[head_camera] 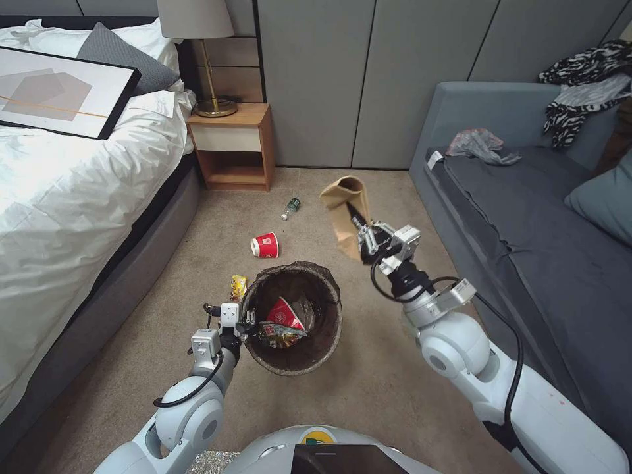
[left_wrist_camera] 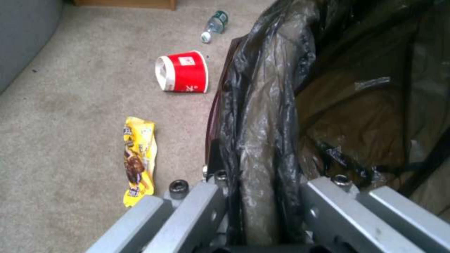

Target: Pick up the trash bin, then pick up the garbage from the floor and place it into the trash bin.

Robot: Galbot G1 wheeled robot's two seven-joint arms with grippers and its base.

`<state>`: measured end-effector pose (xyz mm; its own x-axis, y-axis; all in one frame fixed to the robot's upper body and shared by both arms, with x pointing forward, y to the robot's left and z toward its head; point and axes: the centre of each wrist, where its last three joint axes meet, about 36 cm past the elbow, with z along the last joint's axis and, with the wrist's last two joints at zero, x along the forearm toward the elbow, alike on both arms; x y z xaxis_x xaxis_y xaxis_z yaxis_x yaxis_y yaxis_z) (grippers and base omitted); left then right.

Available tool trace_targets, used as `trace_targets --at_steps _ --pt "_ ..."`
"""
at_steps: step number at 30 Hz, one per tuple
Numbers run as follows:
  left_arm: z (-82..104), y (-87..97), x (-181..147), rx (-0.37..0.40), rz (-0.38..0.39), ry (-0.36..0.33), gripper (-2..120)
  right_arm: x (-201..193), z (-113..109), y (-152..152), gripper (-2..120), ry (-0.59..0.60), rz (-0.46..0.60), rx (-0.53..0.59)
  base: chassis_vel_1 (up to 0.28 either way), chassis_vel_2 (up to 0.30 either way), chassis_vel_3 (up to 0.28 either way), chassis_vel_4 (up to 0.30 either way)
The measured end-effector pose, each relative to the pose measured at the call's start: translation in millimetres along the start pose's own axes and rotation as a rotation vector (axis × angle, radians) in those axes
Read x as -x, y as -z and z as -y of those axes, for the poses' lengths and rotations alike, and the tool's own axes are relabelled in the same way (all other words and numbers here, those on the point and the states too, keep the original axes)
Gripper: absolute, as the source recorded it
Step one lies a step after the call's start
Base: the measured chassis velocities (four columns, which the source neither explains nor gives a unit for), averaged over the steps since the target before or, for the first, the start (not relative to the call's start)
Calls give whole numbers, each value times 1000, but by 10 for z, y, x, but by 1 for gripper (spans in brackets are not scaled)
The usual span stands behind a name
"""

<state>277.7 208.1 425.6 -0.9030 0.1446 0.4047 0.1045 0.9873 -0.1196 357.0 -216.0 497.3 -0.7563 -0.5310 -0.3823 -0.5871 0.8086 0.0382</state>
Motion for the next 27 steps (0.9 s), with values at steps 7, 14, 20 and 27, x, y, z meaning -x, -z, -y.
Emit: trace_targets --at_steps 7,14,20,27 --pt "10 9 8 1 -7 -8 2 -132 -183 -27 0 107 -65 24 0 0 0 0" --pt "21 22 22 -4 -5 -11 2 -314 -253 -141 0 184 -165 12 0 0 0 0" --pt "59 43 -14 -15 1 -18 2 -453 -434 -506 0 238 -259 39 0 0 0 0" --pt "77 85 -64 -22 13 -24 2 -516 -449 -841 0 229 -305 40 0 0 0 0"
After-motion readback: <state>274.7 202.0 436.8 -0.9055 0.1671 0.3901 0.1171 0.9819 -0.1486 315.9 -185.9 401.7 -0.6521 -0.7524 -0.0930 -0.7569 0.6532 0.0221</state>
